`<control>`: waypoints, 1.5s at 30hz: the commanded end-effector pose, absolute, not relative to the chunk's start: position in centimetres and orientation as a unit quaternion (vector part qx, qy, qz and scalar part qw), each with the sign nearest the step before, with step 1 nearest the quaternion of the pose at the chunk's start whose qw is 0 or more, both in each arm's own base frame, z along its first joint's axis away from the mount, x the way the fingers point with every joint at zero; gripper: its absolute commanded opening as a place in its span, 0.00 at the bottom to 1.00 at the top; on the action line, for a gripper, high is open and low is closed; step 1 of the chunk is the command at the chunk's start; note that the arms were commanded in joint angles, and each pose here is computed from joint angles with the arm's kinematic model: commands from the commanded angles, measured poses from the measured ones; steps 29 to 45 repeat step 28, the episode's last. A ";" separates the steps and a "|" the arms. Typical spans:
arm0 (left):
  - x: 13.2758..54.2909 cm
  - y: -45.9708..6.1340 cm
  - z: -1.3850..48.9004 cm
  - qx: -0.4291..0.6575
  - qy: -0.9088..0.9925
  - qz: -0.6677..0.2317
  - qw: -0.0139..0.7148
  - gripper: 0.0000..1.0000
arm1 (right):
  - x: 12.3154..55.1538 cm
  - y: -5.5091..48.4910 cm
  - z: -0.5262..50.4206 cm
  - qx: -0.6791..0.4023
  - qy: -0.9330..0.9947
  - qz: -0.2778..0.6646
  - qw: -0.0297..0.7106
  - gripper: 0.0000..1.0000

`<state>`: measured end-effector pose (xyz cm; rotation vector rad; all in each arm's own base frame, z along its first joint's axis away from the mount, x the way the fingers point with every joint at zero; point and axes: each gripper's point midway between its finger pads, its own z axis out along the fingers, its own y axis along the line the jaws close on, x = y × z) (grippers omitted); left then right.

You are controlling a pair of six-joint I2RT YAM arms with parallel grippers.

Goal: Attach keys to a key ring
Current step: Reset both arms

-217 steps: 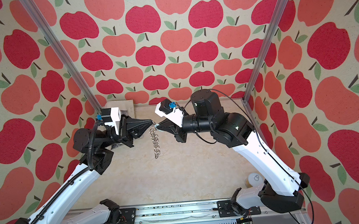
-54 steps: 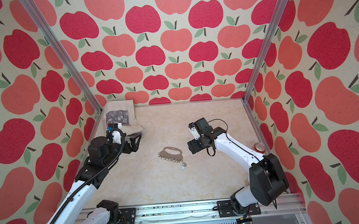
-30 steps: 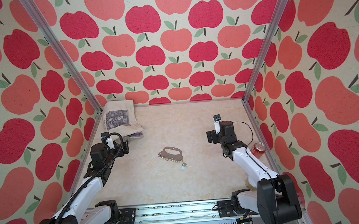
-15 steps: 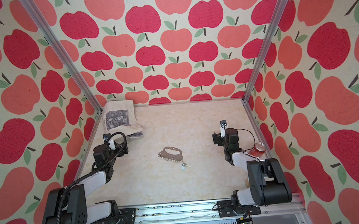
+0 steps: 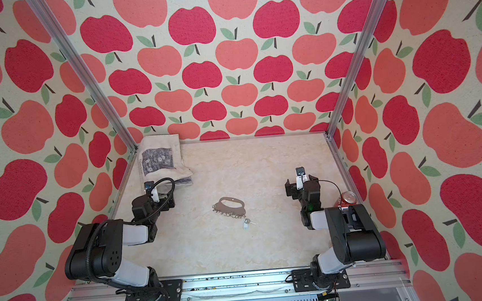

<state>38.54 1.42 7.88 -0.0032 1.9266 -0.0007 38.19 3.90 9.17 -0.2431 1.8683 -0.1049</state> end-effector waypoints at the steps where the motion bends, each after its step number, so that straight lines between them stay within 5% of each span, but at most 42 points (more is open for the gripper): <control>1: 39.1 1.8 8.5 0.000 0.809 0.014 0.588 0.99 | 38.1 4.2 10.0 -0.111 0.767 -0.044 0.631 0.99; 45: 39.3 2.6 8.4 -0.019 0.811 0.025 0.584 0.99 | 38.1 3.2 10.0 -0.085 0.772 -0.068 0.626 0.99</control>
